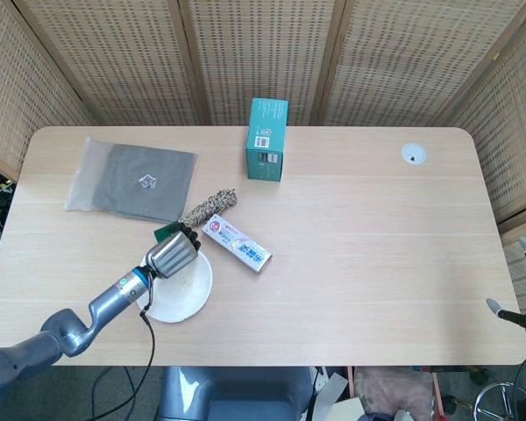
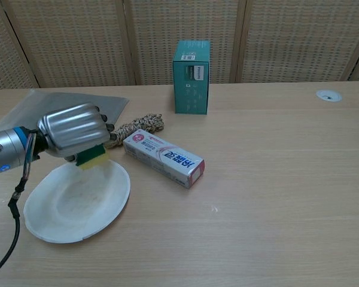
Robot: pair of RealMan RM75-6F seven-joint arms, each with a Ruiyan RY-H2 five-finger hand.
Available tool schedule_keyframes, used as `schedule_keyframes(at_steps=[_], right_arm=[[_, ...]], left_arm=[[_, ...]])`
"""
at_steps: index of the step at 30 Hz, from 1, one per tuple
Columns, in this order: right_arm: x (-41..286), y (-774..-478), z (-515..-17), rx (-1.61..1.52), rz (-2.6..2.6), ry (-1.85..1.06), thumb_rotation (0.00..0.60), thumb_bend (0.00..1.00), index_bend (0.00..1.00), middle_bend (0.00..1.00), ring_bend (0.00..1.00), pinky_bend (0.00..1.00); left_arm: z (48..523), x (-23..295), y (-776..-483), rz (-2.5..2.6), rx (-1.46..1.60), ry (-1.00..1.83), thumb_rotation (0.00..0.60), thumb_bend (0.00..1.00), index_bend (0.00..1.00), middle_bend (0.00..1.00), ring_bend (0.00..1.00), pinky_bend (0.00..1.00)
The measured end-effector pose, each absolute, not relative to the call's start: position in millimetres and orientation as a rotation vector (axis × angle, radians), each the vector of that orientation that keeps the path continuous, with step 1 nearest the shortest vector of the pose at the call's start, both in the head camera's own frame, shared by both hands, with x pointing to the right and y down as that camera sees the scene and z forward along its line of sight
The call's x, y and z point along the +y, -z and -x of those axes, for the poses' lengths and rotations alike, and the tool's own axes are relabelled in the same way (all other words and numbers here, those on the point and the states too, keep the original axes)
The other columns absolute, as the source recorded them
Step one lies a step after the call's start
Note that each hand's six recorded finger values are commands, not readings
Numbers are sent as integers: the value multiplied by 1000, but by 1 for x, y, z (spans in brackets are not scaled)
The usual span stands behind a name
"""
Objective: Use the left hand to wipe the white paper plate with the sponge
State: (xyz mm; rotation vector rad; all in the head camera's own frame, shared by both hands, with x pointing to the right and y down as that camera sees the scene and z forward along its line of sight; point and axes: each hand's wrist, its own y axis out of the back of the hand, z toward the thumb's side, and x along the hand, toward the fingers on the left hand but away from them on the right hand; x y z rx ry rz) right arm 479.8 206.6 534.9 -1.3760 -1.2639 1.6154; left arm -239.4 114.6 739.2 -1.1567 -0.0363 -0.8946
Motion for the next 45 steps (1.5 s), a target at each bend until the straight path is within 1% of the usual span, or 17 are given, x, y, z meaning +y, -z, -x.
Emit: schedule_keyframes(at_steps=[3, 6, 11, 13, 14, 15, 16, 17, 18, 20, 21, 23, 27, 32, 37, 41, 45], right_arm=[[207, -534, -479, -1262, 1379, -1612, 600, 0, 16, 0, 0, 0], [207, -534, -478, -1261, 1380, -1611, 600, 0, 16, 0, 0, 0], [207, -535, -477, -1255, 1380, -1613, 600, 0, 16, 0, 0, 0], [207, -535, -476, -1253, 1381, -1614, 600, 0, 16, 0, 0, 0], [207, -536, -476, -1252, 1381, -1614, 600, 0, 16, 0, 0, 0], [207, -536, -476, -1251, 1381, -1615, 600, 0, 16, 0, 0, 0], [207, -536, -476, -1250, 1381, -1615, 600, 0, 16, 0, 0, 0], [207, -536, -475, -1250, 1381, -1615, 600, 0, 16, 0, 0, 0], [207, -536, -475, -1250, 1381, -1614, 600, 0, 16, 0, 0, 0], [206, -536, -475, -1250, 1382, -1613, 600, 0, 16, 0, 0, 0], [207, -536, -475, -1250, 1382, -1613, 600, 0, 16, 0, 0, 0], [207, -536, -475, -1251, 1383, -1612, 600, 0, 15, 0, 0, 0], [206, -535, -474, -1255, 1385, -1605, 600, 0, 16, 0, 0, 0], [207, -531, -473, -1263, 1393, -1587, 600, 0, 16, 0, 0, 0], [208, -526, -471, -1270, 1405, -1558, 600, 0, 16, 0, 0, 0], [209, -524, -470, -1270, 1415, -1534, 600, 0, 16, 0, 0, 0], [209, -523, -469, -1268, 1415, -1520, 600, 0, 10, 0, 0, 0]], left_arm=[[263, 94, -730, 1152, 11, 974, 600, 458, 768, 586, 485, 541], [285, 84, -727, 1164, 37, 1051, 600, 458, 768, 586, 485, 540], [318, 83, -736, 1232, 66, 1186, 600, 458, 768, 586, 485, 493], [336, 86, -742, 1268, 77, 1258, 600, 458, 768, 585, 485, 491], [343, 88, -744, 1275, 78, 1283, 600, 441, 759, 574, 485, 480], [350, 89, -746, 1277, 79, 1305, 600, 363, 688, 532, 471, 455], [353, 89, -747, 1277, 80, 1318, 600, 289, 593, 474, 438, 430], [356, 90, -748, 1280, 82, 1331, 600, 157, 407, 354, 358, 384], [360, 91, -750, 1285, 86, 1351, 600, 55, 207, 221, 257, 330], [366, 93, -753, 1299, 95, 1388, 600, 1, 31, 59, 113, 236], [370, 94, -756, 1313, 104, 1419, 600, 0, 1, 17, 57, 188], [376, 95, -758, 1333, 123, 1469, 600, 0, 0, 0, 8, 127], [381, 97, -755, 1352, 163, 1538, 600, 0, 0, 0, 0, 12], [378, 100, -735, 1426, 286, 1563, 600, 0, 0, 0, 0, 0], [387, 107, -693, 1501, 523, 1569, 600, 0, 0, 0, 0, 0], [413, 117, -655, 1482, 730, 1580, 600, 0, 0, 0, 0, 0], [433, 138, -623, 1448, 890, 1585, 600, 0, 0, 0, 0, 0]])
